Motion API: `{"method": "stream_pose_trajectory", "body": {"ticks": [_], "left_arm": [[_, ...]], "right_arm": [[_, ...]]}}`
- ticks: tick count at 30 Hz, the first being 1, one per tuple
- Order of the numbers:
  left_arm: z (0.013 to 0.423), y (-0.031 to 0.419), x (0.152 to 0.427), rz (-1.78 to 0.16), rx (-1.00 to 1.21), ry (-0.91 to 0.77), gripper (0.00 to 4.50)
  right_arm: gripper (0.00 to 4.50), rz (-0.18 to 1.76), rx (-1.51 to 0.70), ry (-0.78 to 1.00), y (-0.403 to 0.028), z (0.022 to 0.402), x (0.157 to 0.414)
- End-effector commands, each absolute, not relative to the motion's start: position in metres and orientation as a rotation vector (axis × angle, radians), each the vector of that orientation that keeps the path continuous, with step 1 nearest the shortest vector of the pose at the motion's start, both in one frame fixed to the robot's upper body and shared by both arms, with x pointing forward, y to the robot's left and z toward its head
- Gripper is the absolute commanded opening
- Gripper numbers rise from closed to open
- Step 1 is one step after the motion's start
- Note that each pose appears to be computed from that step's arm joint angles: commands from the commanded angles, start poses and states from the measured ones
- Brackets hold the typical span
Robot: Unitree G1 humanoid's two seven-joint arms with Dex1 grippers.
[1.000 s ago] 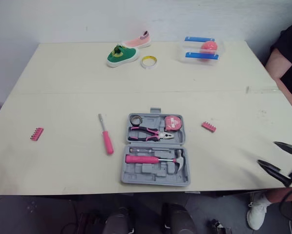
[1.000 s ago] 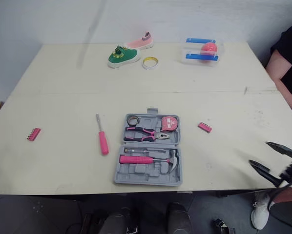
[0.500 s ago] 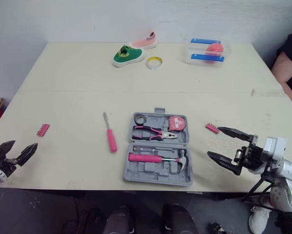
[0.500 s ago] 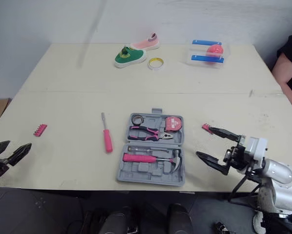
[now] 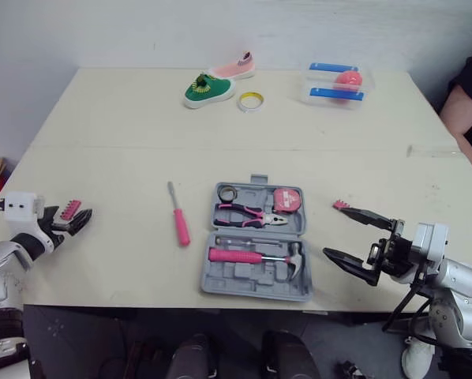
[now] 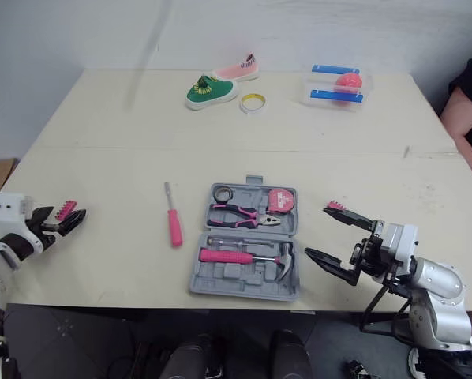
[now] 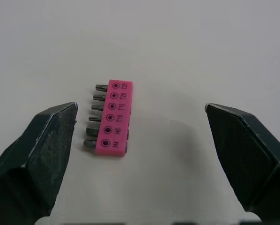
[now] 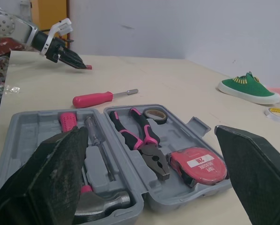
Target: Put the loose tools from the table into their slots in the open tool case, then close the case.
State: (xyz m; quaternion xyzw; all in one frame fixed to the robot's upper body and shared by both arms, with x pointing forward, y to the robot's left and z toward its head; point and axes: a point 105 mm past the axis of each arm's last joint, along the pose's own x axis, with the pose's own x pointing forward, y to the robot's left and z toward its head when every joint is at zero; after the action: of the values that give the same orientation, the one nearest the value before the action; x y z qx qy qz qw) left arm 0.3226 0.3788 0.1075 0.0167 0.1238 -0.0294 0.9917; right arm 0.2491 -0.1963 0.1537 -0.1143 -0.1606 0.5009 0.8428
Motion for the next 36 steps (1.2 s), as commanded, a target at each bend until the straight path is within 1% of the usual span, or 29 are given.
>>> {"method": "stream_pose_trajectory", "body": {"ticks": [1, 5, 9, 11, 15, 17, 18, 19, 22, 23, 25, 27, 29, 31, 33, 35, 36], "left_arm": [[0.108, 0.385, 0.327, -0.051, 0.079, 0.26, 4.42], [0.098, 0.385, 0.328, -0.058, 0.065, 0.291, 4.42], [0.087, 0.387, 0.322, -0.055, 0.071, 0.329, 4.42], [0.078, 0.383, 0.319, -0.068, 0.044, 0.348, 3.88], [0.066, 0.379, 0.315, -0.071, 0.008, 0.382, 2.37], [0.062, 0.378, 0.312, -0.071, 0.003, 0.397, 1.49], [0.062, 0.379, 0.312, -0.06, 0.0, 0.391, 1.16], [0.063, 0.379, 0.311, -0.058, -0.002, 0.384, 0.73], [0.069, 0.378, 0.311, -0.067, -0.009, 0.333, 0.7], [0.077, 0.375, 0.313, -0.083, 0.0, 0.285, 0.7], [0.099, 0.367, 0.316, -0.13, 0.026, 0.171, 0.7], [0.116, 0.36, 0.316, -0.162, 0.06, 0.093, 0.7], [0.147, 0.344, 0.312, -0.25, 0.115, -0.012, 0.7], [0.181, 0.314, 0.303, -0.401, 0.205, -0.095, 0.7], [0.195, 0.29, 0.293, -0.529, 0.256, -0.12, 0.7], [0.201, 0.249, 0.275, -0.765, 0.335, -0.086, 0.7], [0.202, 0.236, 0.267, -0.849, 0.363, -0.068, 0.7]], "right_arm": [[4.5, 1.037, -0.272, -0.38, -0.201, 0.161, 0.247], [4.5, 1.034, -0.275, -0.381, -0.204, 0.159, 0.247], [4.5, 1.032, -0.257, -0.405, -0.205, 0.162, 0.245], [4.5, 1.038, -0.265, -0.401, -0.205, 0.162, 0.245], [4.5, 1.052, -0.284, -0.393, -0.205, 0.163, 0.244], [4.5, 1.053, -0.287, -0.392, -0.205, 0.164, 0.245], [4.5, 1.054, -0.288, -0.391, -0.205, 0.164, 0.245], [4.5, 1.058, -0.291, -0.387, -0.204, 0.164, 0.244], [4.5, 1.064, -0.295, -0.383, -0.204, 0.165, 0.245], [4.5, 1.065, -0.298, -0.381, -0.204, 0.165, 0.245], [4.5, 1.067, -0.305, -0.378, -0.204, 0.166, 0.246], [4.5, 1.067, -0.312, -0.375, -0.204, 0.166, 0.246], [4.5, 1.064, -0.322, -0.37, -0.205, 0.167, 0.246], [4.5, 1.069, -0.343, -0.36, -0.207, 0.168, 0.246], [4.5, 1.078, -0.357, -0.347, -0.209, 0.167, 0.245], [4.5, 1.11, -0.38, -0.314, -0.21, 0.164, 0.244], [4.5, 1.12, -0.387, -0.303, -0.21, 0.163, 0.243]]}}
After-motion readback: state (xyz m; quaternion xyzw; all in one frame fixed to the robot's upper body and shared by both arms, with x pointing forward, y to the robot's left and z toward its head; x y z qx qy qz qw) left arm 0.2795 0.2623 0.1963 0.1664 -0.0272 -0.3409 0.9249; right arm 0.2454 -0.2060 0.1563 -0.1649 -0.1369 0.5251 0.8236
